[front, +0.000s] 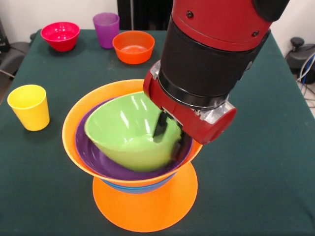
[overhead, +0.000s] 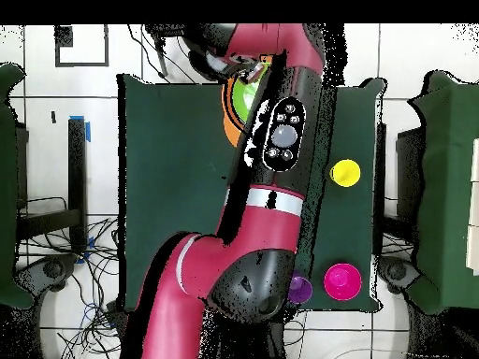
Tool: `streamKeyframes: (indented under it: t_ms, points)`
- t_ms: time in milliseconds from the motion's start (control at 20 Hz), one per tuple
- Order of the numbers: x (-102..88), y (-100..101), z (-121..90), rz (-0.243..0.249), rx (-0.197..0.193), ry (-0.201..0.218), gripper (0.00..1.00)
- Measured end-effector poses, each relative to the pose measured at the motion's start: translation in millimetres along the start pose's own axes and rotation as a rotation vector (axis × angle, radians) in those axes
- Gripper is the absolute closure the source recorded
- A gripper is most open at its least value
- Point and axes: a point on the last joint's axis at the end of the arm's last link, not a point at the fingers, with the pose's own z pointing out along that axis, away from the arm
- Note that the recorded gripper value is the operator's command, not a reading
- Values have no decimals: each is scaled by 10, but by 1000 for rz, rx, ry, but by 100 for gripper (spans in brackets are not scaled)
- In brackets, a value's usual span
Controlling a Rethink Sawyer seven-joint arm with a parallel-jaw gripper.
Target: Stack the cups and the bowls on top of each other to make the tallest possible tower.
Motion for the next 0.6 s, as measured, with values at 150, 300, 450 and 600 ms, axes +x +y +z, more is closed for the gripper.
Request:
streamKeyframes:
  t_ms: [150, 300, 450, 600]
  points:
    - [-10, 5, 4, -1, -4, -8, 0]
    - [-19, 11, 6, -1, -8, -16, 0]
    - [-37, 22, 7, -1, -17, -30, 0]
    - [-45, 27, 11, -1, -20, -37, 0]
